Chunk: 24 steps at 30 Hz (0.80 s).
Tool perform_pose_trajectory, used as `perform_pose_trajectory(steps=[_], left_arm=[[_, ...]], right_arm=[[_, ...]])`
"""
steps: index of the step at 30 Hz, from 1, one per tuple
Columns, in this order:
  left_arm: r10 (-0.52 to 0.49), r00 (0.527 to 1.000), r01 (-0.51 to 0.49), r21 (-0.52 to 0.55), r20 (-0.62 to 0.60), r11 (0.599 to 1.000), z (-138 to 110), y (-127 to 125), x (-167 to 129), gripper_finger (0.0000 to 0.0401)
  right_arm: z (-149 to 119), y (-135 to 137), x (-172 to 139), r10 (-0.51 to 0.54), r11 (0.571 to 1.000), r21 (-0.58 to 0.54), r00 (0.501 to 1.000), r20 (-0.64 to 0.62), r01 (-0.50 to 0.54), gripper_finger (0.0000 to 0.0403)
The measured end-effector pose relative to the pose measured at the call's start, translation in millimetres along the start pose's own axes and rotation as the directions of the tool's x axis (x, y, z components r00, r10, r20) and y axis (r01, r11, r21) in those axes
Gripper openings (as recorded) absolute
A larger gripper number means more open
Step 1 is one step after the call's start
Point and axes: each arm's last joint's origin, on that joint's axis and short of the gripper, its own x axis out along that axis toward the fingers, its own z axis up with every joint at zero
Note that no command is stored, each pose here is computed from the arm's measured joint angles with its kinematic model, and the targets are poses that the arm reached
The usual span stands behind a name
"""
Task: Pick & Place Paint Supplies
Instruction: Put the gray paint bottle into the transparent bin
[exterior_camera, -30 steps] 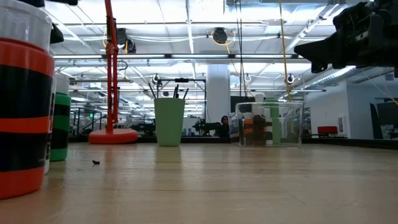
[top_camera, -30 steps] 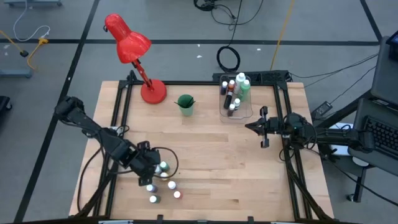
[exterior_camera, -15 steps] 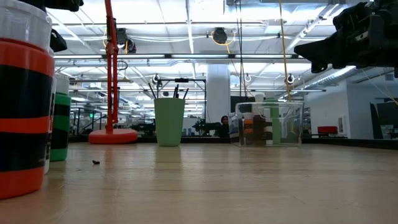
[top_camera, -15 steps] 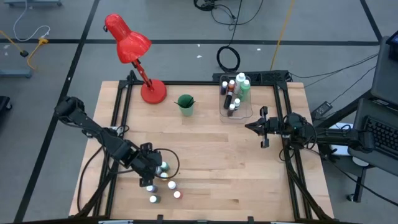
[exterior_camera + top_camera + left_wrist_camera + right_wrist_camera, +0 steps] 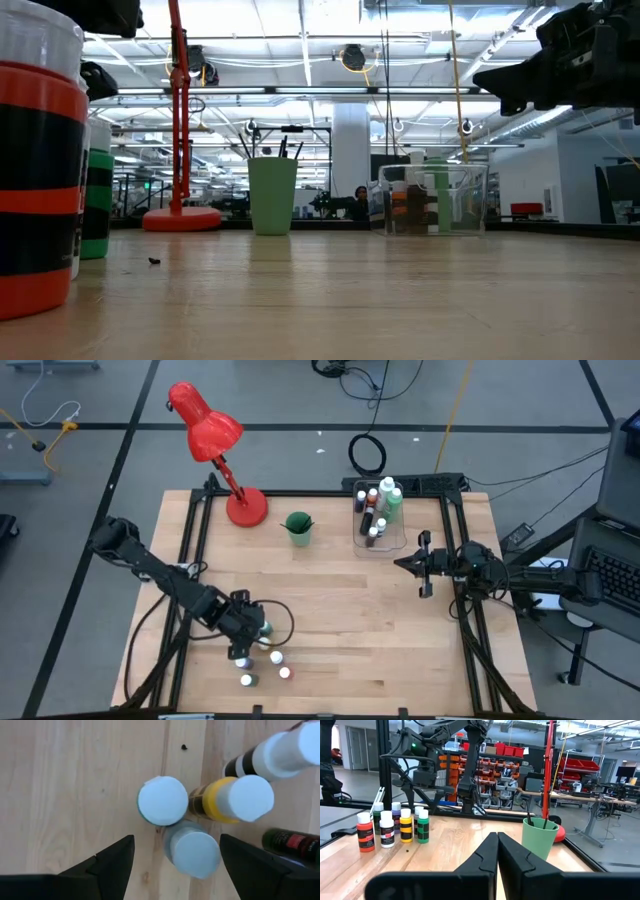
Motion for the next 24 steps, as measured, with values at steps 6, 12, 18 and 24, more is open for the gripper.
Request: perform_pose_trajectory(steps=[6, 12, 18, 24], left_arm=[[-0.052, 0.998, 0.051, -0.014, -0.040, 0.999, -0.3, -0.3, 0.1, 0.0276], [-0.056, 0.997, 0.057, 0.011, -0.044, 0.998, 0.8, 1.2, 0.3, 0.0197], [-0.046, 0.998, 0.046, -0.003, -0.034, 0.999, 6.3, 8.5, 0.6, 0.0128], [-0.071, 0.996, 0.073, 0.048, -0.050, 0.996, 5.6, 7.0, 0.2, 0.0100]], right_arm=[[-2.1, 0.2, 0.0, 0.002, 1.000, 0.004, 1.000, -0.021, -0.002, 0.0004], [-2.7, 0.2, 0.0, 0.002, 1.000, 0.005, 1.000, -0.027, -0.002, 0.0004], [-2.6, 0.2, 0.0, 0.003, 1.000, 0.005, 1.000, -0.027, -0.002, 0.0004], [-2.9, 0.3, 0.0, 0.003, 1.000, 0.006, 1.000, -0.029, -0.003, 0.0004]])
